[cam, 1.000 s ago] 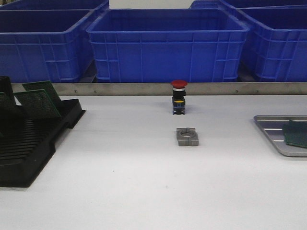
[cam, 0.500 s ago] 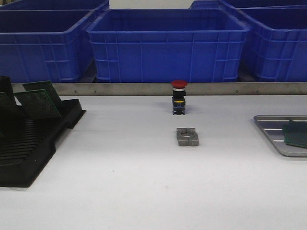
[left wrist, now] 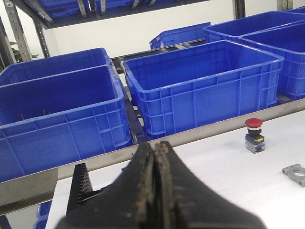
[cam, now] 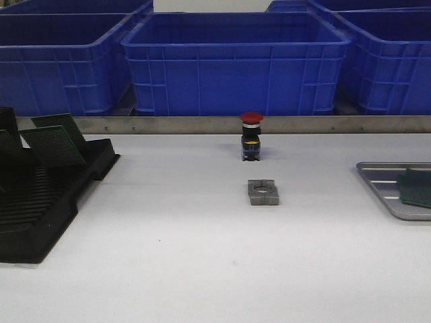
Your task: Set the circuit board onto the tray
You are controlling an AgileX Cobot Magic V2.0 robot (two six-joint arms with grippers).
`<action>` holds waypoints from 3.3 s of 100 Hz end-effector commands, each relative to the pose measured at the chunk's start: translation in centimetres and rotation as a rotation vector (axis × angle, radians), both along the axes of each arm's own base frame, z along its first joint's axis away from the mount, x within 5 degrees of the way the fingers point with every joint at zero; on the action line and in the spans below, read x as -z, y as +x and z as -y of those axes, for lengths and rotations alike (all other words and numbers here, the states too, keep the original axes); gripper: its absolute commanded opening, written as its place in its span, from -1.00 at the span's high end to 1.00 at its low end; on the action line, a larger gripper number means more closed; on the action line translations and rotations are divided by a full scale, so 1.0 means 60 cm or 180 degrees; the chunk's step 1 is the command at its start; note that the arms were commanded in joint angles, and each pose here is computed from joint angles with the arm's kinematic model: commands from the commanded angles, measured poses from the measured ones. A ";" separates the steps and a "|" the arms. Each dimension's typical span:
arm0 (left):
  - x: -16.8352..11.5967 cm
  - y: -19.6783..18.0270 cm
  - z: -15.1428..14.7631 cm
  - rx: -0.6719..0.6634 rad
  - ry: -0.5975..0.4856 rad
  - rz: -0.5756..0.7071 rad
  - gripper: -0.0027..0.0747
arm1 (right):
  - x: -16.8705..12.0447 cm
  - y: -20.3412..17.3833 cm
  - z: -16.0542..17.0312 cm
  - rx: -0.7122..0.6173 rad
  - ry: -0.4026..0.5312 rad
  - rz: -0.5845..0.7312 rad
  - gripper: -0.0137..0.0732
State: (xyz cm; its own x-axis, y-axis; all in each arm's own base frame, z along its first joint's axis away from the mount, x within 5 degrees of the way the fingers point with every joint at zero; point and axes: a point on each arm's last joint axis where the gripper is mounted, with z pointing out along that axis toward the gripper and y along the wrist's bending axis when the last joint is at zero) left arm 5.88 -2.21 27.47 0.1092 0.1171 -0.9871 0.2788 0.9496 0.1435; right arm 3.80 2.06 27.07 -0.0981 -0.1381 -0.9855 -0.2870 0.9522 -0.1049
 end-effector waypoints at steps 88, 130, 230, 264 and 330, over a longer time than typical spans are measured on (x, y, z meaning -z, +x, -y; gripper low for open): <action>0.042 0.008 -0.032 -0.0759 -0.0528 -0.0062 0.98 | -0.021 0.000 0.002 0.0052 0.0067 0.0220 0.83; 0.137 -0.005 -0.032 -0.0740 -0.0582 -0.0296 0.98 | -0.019 0.000 0.002 0.0041 0.0063 0.0189 0.83; 0.137 -0.005 -0.032 -0.0745 -0.0578 -0.0301 0.98 | -0.019 0.000 0.002 0.0038 0.0061 0.0182 0.83; 0.137 -0.005 -0.032 -0.0745 -0.0578 -0.0301 0.98 | -0.019 0.001 0.002 0.0047 0.0049 0.0193 0.83; 0.137 -0.005 -0.032 -0.0745 -0.0578 -0.0301 0.98 | -0.003 0.022 0.030 0.0735 -0.0008 0.0827 0.83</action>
